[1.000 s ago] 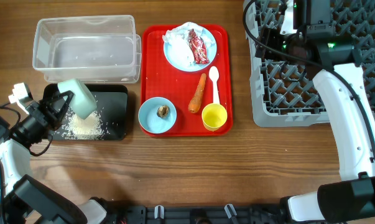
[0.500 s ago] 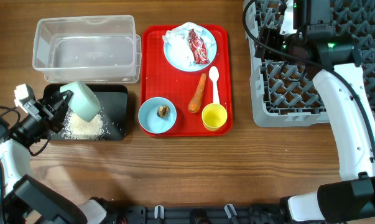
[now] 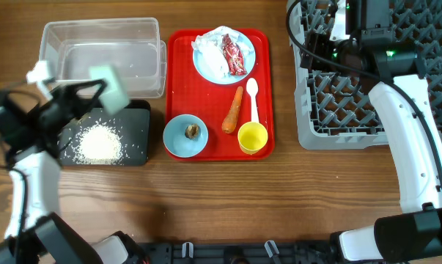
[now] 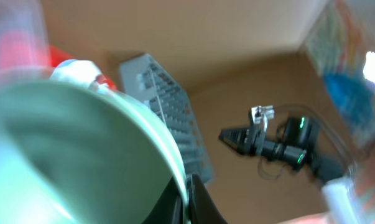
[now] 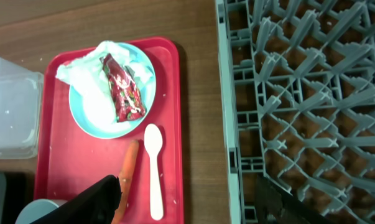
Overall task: Sort waste into correct bins and load items into the dishwasher rack
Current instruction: 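Return the green bowl to the red tray and grasp the blue bowl, then tip the blue bowl over the black tray to drop the mushroom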
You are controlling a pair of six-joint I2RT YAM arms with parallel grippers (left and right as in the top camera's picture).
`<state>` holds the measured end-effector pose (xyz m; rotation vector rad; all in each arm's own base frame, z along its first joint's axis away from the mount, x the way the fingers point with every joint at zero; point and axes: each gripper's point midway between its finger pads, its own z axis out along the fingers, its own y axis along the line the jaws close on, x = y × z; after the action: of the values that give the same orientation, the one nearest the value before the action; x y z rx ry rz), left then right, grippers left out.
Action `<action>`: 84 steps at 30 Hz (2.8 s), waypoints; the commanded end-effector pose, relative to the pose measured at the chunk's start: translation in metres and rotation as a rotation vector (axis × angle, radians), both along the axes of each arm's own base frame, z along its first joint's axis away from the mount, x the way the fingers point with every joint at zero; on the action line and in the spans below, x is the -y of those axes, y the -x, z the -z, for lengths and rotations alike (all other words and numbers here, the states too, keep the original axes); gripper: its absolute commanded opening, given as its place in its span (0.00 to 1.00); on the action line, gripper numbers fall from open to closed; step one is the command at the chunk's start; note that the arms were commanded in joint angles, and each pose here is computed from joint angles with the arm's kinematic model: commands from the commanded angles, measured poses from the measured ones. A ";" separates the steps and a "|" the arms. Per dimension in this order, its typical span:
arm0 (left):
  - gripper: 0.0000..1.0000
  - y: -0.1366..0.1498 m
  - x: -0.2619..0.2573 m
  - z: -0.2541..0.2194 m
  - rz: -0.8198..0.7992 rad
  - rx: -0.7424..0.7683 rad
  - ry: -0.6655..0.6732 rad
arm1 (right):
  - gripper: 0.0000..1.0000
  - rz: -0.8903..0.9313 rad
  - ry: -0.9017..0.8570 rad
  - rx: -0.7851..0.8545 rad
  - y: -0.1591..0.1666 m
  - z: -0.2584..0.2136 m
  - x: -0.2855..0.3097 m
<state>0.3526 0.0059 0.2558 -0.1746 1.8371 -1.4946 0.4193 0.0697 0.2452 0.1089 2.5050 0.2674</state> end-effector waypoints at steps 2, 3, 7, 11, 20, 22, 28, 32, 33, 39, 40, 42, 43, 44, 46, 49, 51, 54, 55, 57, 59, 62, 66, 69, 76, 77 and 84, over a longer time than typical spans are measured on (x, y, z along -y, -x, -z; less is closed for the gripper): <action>0.04 -0.019 0.086 -0.053 0.025 0.185 -0.062 | 0.72 -0.018 -0.006 -0.020 -0.001 0.008 -0.004; 0.04 -0.026 0.097 -0.049 -0.001 0.161 -0.056 | 0.72 -0.018 -0.006 -0.020 -0.001 0.008 -0.004; 0.04 -0.051 0.134 -0.027 -0.169 0.120 -0.142 | 0.72 -0.018 -0.006 -0.017 -0.001 0.007 -0.004; 0.04 -0.063 0.161 -0.019 -0.343 0.128 -0.299 | 0.72 -0.017 -0.007 -0.016 -0.001 0.007 -0.004; 0.04 -0.076 0.221 0.112 -0.248 0.186 -0.989 | 0.73 -0.018 -0.006 -0.018 -0.001 0.007 -0.004; 0.04 -0.075 0.220 0.140 -0.210 0.139 -1.036 | 0.73 -0.018 -0.006 -0.020 -0.001 0.008 -0.004; 0.16 -0.054 0.209 0.178 -0.128 0.013 -1.131 | 0.73 -0.018 -0.006 -0.020 -0.001 0.008 -0.004; 0.66 -0.058 0.211 0.171 -0.141 0.032 -1.117 | 0.73 -0.018 -0.006 -0.020 -0.001 0.008 -0.004; 0.68 -0.061 0.212 0.163 -0.146 0.041 -1.110 | 0.73 -0.018 -0.005 -0.020 -0.001 0.008 -0.004; 0.64 -0.015 0.221 0.117 0.087 -0.099 -1.096 | 0.73 -0.018 -0.005 -0.024 0.000 0.008 -0.004; 0.61 0.009 0.214 0.136 0.174 -0.205 -1.129 | 0.73 -0.019 -0.005 -0.024 0.000 0.008 -0.004; 0.59 0.032 0.204 0.154 0.242 -0.310 -1.174 | 0.74 -0.018 -0.005 -0.024 0.000 0.008 -0.004; 0.57 0.042 0.205 0.161 0.282 -0.350 -1.171 | 0.76 -0.018 -0.005 -0.022 0.000 0.008 -0.004; 0.56 0.049 0.207 0.167 0.321 -0.383 -1.159 | 0.76 -0.018 -0.006 -0.019 -0.001 0.008 -0.004; 0.53 0.058 0.204 0.179 0.352 -0.434 -1.182 | 0.76 -0.018 -0.006 -0.020 -0.001 0.008 -0.004; 0.47 0.072 0.212 0.200 0.418 -0.476 -1.228 | 0.76 -0.019 -0.005 -0.021 0.000 0.008 -0.004; 0.41 0.074 0.211 0.210 0.424 -0.485 -1.272 | 0.77 -0.018 -0.005 -0.021 0.000 0.008 -0.004; 0.36 0.071 0.201 0.224 0.357 -0.544 -1.330 | 0.77 -0.020 -0.004 -0.023 0.000 0.008 -0.004; 0.35 0.071 0.199 0.228 0.356 -0.552 -1.343 | 0.77 -0.020 -0.003 -0.024 0.000 0.008 -0.004; 0.34 0.067 0.191 0.234 0.290 -0.593 -1.375 | 0.77 -0.020 -0.004 -0.024 0.000 0.008 -0.004; 0.31 0.065 0.188 0.235 0.275 -0.588 -1.389 | 0.77 -0.020 -0.004 -0.024 0.000 0.008 -0.004; 0.04 0.062 0.187 0.235 0.243 -0.593 -1.391 | 0.77 -0.020 -0.003 -0.024 0.000 0.008 -0.004; 0.04 0.070 0.198 0.223 0.295 -0.607 -1.327 | 0.77 -0.020 -0.003 -0.023 0.000 0.008 -0.004; 0.04 0.055 0.212 0.170 0.256 -0.535 -1.250 | 0.77 -0.020 -0.004 -0.023 0.000 0.008 -0.004; 0.04 0.024 0.150 0.054 -0.036 -0.479 -0.981 | 0.77 -0.020 -0.003 -0.024 0.000 0.008 -0.004; 0.04 0.024 0.131 0.053 -0.063 -0.525 -0.945 | 0.77 -0.020 -0.003 -0.023 0.000 0.008 -0.004; 0.04 0.022 0.047 0.086 -0.088 -0.680 -0.625 | 0.77 -0.018 0.000 -0.022 0.000 0.008 -0.003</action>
<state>0.3366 -0.0495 0.1824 -0.4718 2.7256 -0.5097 0.4180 0.0706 0.2443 0.1059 2.5117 0.2743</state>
